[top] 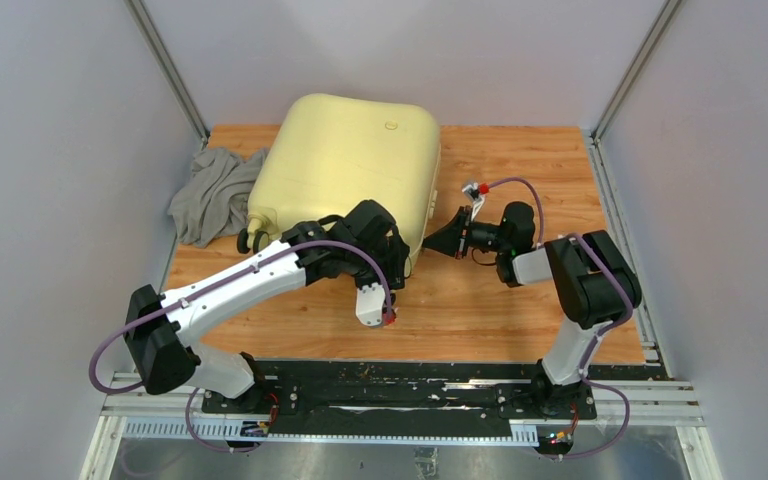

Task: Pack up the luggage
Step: Zip the luggage at the center of the board.

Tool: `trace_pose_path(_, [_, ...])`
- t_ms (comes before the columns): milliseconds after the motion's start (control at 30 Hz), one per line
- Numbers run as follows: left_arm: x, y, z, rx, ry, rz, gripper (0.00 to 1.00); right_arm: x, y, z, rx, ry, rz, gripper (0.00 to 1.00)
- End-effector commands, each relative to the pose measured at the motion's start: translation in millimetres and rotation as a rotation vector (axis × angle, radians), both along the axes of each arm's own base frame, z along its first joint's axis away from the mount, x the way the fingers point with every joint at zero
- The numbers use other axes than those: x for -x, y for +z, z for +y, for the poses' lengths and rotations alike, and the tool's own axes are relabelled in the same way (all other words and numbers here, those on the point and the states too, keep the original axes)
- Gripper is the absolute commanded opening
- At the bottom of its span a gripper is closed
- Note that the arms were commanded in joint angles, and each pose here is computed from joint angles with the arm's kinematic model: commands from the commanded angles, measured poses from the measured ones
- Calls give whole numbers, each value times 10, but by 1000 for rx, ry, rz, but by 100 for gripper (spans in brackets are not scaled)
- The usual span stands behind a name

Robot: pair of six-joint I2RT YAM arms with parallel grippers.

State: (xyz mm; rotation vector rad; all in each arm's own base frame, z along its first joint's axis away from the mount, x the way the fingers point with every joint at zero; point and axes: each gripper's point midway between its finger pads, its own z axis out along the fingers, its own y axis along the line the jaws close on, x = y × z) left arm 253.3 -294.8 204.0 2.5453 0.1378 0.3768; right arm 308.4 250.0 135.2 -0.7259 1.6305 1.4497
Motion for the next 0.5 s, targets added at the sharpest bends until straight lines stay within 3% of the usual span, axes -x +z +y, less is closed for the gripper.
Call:
trace_pose_path(0, [-242, 563, -100, 110, 54, -134, 0, 380, 157, 219, 2, 86, -100, 0])
trace_pose_path(167, [-361, 627, -211, 147, 74, -161, 0, 757, -78, 341, 162, 120, -121, 0])
trace_pose_path(467, [-468, 642, -358, 163, 57, -194, 0, 1035, -9, 344, 191, 102, -171, 0])
